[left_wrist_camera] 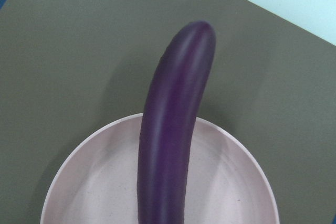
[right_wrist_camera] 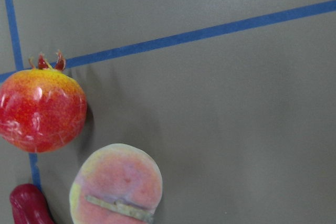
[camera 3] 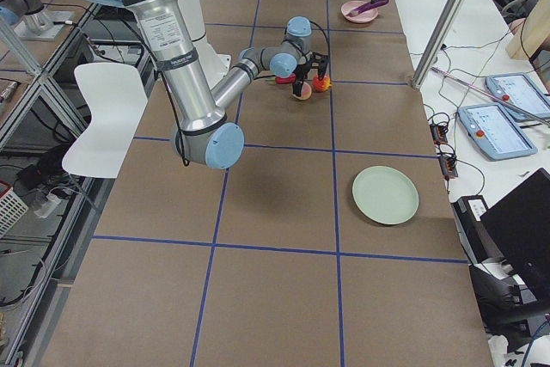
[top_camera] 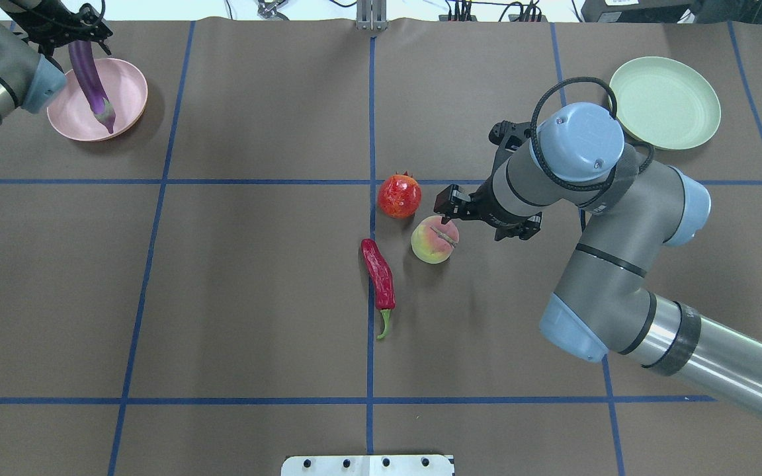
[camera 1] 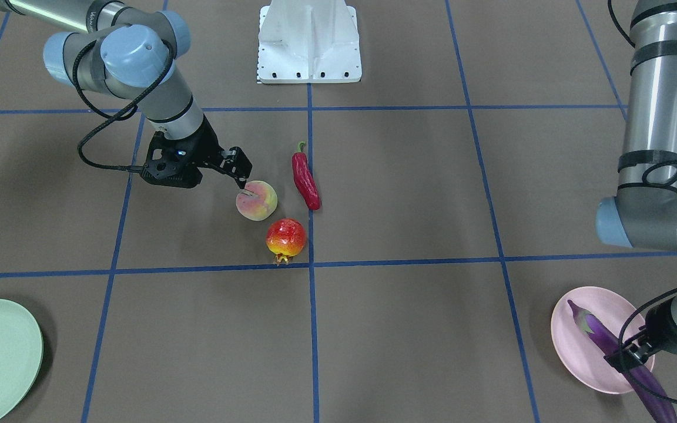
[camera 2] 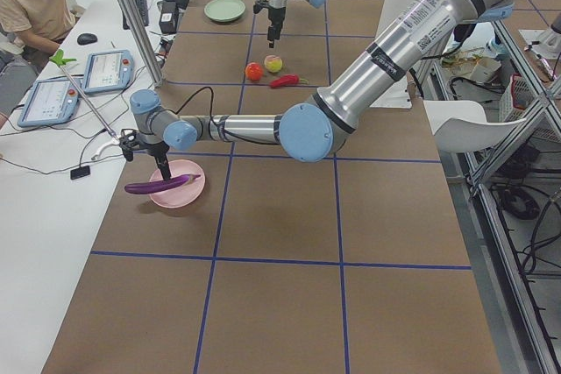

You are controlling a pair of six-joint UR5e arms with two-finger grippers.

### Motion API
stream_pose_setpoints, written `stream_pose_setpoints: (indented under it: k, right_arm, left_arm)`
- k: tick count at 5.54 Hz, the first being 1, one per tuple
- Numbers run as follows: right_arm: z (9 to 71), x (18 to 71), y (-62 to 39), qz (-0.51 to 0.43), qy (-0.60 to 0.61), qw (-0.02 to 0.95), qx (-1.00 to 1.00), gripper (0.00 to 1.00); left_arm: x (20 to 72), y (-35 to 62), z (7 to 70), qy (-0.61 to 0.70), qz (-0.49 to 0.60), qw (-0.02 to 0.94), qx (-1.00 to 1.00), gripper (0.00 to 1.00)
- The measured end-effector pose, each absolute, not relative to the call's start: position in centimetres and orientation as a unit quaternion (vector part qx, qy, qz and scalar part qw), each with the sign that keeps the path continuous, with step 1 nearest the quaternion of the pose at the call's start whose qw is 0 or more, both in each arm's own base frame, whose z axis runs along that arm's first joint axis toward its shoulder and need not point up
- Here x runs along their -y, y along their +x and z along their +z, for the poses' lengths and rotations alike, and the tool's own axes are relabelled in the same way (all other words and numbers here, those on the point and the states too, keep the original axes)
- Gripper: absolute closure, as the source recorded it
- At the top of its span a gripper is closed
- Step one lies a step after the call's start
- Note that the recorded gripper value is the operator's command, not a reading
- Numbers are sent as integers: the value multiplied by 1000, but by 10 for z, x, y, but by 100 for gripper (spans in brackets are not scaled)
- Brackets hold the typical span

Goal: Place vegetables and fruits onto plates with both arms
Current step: 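Lower the right gripper over the peach and grasp it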

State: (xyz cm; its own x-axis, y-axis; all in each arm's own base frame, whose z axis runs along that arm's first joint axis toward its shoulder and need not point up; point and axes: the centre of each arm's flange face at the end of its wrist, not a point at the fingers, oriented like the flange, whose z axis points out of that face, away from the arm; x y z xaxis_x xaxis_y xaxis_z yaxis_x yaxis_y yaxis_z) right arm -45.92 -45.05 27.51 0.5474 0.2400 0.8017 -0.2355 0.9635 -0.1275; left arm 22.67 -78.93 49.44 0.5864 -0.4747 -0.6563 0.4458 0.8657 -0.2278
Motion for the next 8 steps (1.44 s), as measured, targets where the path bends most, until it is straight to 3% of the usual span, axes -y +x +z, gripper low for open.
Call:
stream_pose_setpoints:
  k: [8]
  right_arm:
    - [286, 447, -510, 125, 46, 870, 475, 0]
  left_arm:
    - [787, 226, 475, -3, -251, 888, -387, 0]
